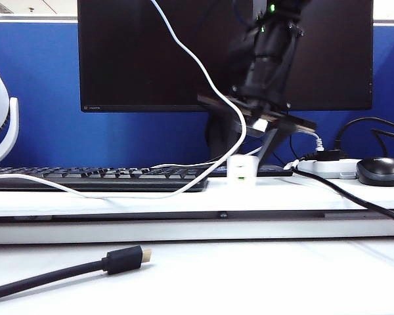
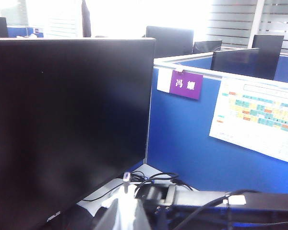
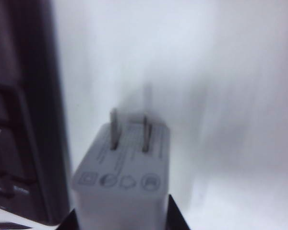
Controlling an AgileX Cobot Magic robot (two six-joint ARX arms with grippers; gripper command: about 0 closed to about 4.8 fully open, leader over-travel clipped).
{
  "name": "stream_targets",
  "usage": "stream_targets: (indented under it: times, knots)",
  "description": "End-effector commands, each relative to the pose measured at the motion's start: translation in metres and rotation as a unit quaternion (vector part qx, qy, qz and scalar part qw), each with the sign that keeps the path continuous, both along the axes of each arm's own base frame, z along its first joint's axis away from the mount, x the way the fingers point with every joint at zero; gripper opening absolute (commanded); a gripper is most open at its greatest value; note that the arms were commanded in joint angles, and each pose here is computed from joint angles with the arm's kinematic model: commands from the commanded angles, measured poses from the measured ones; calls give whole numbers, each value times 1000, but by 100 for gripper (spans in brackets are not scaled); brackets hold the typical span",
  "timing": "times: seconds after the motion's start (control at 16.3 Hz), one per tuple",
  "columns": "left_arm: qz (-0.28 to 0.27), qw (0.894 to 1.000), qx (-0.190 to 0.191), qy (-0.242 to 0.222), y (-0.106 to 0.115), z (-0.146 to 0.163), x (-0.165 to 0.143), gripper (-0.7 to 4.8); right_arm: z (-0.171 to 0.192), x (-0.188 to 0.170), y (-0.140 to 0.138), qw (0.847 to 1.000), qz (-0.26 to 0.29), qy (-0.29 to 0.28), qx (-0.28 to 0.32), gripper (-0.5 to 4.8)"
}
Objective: Pick up the Type-C charging cable and the charging base, insert one end of the Type-C charger into the corresponding slot on the base, and finally place the plugged-in charger back on the table.
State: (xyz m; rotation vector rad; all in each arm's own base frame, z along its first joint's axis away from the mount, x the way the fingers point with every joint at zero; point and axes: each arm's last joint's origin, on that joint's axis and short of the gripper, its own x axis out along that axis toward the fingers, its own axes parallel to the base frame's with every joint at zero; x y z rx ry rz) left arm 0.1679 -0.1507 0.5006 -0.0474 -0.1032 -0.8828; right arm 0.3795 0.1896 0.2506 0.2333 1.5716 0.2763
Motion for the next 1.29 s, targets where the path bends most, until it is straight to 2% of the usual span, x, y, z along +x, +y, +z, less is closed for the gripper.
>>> stream_targets:
  times: [0.06,0.12,0.25,0.31,0.49,0.68,0.8,0.86,0.92,0.98,1.17,1.29]
  knots:
    - [-2,1000,-6,-9,1,3,-2,-5,6,-1,6,995,26,20,94,-6]
    - [-2,1000,-6,-9,1,3,-2,-5,10,0,10,987,46,19,155,-6]
    - [-2,1000,-6,-9,1,3,-2,-5,17,7,20,955,80,10,284,-6]
    - [-2,1000,-6,-9,1,3,-2,-5,20,10,25,948,93,-12,306,-6]
    - [-2,1000,-6,-9,1,3,-2,-5,16,18,32,941,106,-48,319,-6]
    - [-2,1000,-6,-9,1,3,-2,-5,1,23,34,945,101,-34,310,-6]
    - [-2,1000,-6,-9,1,3,-2,-5,-12,26,35,955,88,-32,281,9]
    - [-2,1000,-5,-9,1,3,-2,-5,-13,26,35,957,81,-26,277,72]
    - [-2,1000,-5,-9,1,3,-2,-5,-13,26,35,957,81,-27,277,167]
    - [-2,1000,-5,-9,1,3,-2,-5,-14,27,35,958,79,-28,273,238]
    - [-2,1000,-5,-9,1,3,-2,-5,-14,27,34,960,77,-32,266,247]
    - [-1,1000,-5,-9,1,3,-2,-5,-13,27,34,960,77,-32,266,299]
